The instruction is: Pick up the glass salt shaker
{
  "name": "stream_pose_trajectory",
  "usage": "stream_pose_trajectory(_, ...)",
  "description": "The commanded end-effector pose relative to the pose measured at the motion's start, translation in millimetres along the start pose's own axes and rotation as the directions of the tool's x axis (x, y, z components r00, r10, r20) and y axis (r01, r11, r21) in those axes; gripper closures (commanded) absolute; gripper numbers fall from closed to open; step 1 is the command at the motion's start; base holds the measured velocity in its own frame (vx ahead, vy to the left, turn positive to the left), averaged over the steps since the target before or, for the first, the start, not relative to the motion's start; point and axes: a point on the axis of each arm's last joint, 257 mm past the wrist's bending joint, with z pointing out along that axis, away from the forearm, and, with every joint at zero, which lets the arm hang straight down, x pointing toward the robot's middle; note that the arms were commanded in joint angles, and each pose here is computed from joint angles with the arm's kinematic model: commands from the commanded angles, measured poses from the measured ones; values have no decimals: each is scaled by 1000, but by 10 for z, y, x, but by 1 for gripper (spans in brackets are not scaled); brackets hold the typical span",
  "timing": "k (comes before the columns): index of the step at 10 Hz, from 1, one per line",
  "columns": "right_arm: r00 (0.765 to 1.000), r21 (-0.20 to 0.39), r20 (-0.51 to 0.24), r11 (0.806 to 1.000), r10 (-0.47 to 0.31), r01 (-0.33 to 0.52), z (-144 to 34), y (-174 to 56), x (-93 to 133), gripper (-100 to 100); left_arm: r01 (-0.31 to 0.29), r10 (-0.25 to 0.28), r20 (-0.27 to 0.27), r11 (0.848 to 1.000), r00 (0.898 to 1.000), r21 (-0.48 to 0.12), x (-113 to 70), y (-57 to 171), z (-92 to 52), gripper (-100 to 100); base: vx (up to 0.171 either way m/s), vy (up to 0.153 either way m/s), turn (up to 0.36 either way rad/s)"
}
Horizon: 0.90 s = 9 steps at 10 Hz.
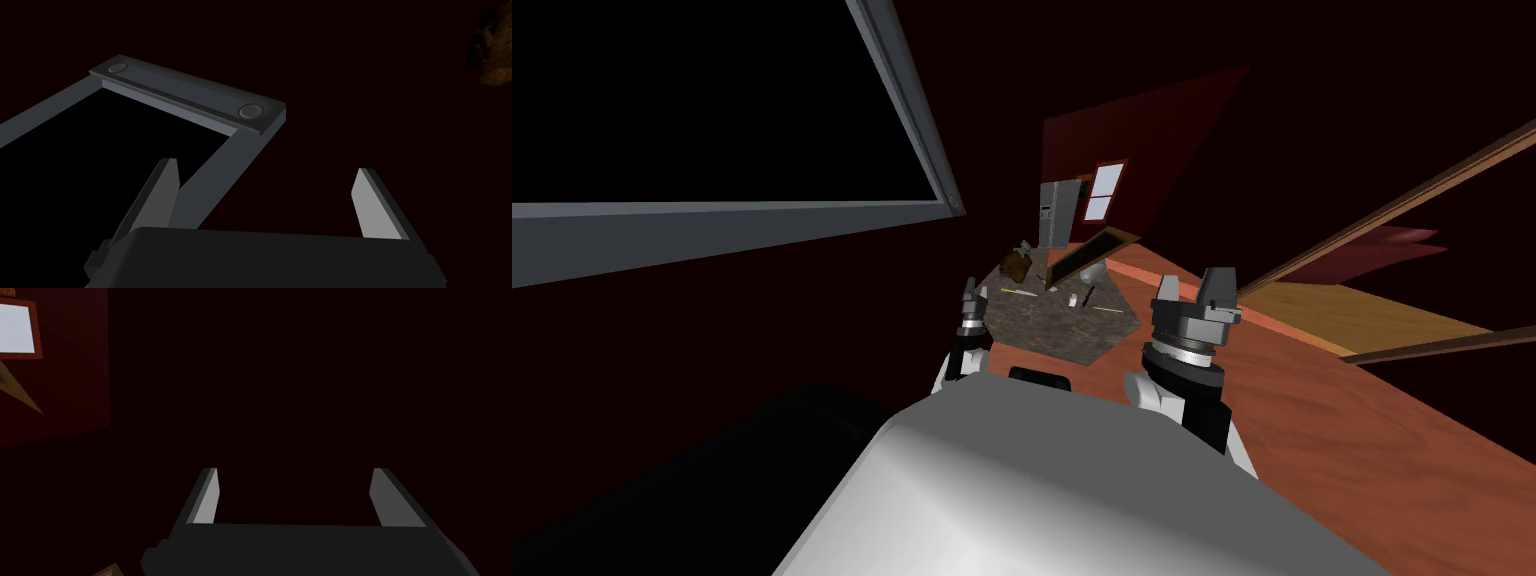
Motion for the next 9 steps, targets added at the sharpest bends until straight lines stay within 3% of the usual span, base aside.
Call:
stream_pose_trajectory(1, 999, 8, -34, 1000, -11, 11, -20, -43, 56, -100, 0, 0, 0, 1000, 1000, 0, 0, 0, 0, 0, 2, -5, 47)
stream_pose_trajectory(4, 990, 42, -132, 998, -43, 49, -112, -214, 207, -100, 0, 0, 0, 1000, 1000, 0, 0, 0, 0, 0, 0, -23, 71)
stream_pose_trajectory(8, 949, 111, -298, 984, -100, 138, -363, -593, 407, -100, 0, 0, 0, 1000, 1000, 0, 0, 0, 0, 0, -2, -52, 113)
stream_pose_trajectory(9, 946, 108, -307, 984, -102, 141, -366, -592, 417, -100, 0, 0, 0, 1000, 1000, 0, 0, 0, 0, 0, -1, -48, 34)
